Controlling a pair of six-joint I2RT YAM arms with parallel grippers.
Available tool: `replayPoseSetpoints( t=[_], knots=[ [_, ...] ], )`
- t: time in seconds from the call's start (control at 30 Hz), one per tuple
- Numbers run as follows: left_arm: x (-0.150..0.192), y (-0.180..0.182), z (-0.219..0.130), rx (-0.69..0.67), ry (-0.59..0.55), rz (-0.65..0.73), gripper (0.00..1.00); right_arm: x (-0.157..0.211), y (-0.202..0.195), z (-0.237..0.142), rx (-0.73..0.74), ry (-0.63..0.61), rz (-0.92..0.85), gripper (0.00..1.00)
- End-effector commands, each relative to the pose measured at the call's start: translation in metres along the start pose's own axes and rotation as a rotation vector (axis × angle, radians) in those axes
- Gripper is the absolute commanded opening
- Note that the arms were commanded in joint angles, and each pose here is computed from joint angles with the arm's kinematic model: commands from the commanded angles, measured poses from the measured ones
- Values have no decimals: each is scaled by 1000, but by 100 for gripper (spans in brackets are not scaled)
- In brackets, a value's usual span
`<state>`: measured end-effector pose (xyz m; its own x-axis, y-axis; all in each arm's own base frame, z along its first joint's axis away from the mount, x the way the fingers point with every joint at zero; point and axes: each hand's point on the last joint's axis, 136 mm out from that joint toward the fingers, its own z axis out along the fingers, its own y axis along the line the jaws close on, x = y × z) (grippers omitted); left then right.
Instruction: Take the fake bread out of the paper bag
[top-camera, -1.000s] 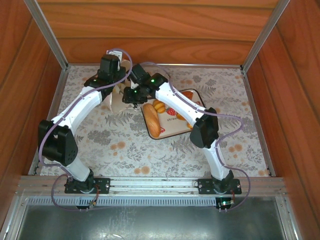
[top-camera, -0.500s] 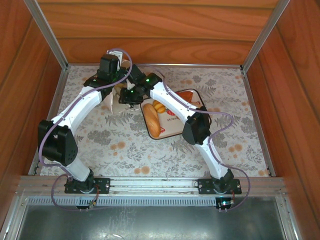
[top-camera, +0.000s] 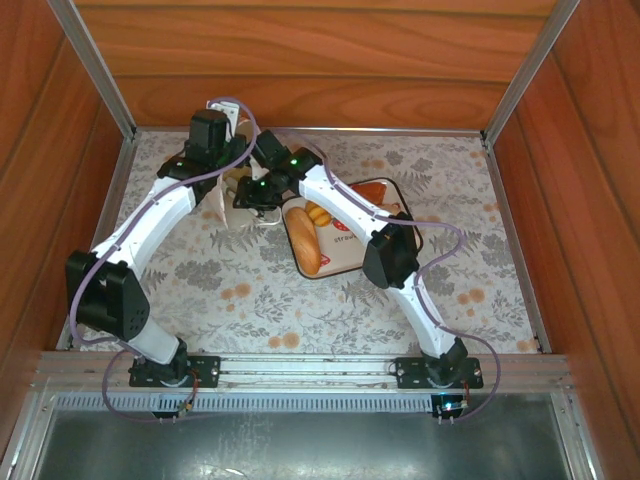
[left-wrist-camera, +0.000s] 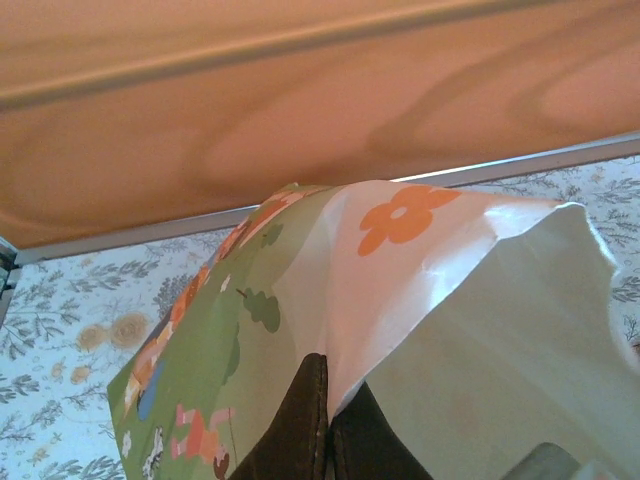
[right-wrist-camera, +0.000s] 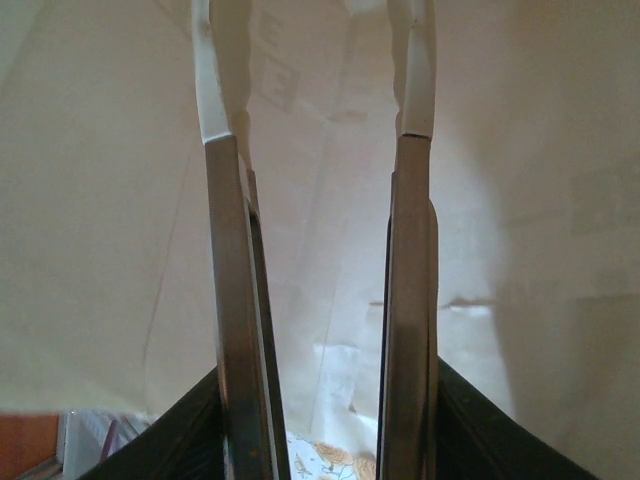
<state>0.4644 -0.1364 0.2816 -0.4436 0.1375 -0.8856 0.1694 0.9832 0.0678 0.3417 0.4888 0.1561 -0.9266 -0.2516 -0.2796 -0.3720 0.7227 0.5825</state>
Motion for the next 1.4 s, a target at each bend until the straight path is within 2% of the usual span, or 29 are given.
replayPoseSetpoints(
  t=[0.0, 0.47, 0.97, 1.2, 1.37],
  knots=[
    [-12, -11, -16, 70, -43, 20, 0, 4, 1, 11, -22, 22, -15, 47],
    [1, -17, -16, 107, -6, 38, 0, -8, -7, 22, 16, -13, -41, 50],
    [5, -20, -11, 128, 26, 49, 0, -20, 20, 5, -67, -94, -166, 55],
    [9, -25, -12, 170, 51, 79, 0, -18, 16, 8, -58, -90, -172, 58],
    [16, -31, -12, 212, 78, 87, 0, -19, 16, 18, -75, -77, -161, 47]
  ],
)
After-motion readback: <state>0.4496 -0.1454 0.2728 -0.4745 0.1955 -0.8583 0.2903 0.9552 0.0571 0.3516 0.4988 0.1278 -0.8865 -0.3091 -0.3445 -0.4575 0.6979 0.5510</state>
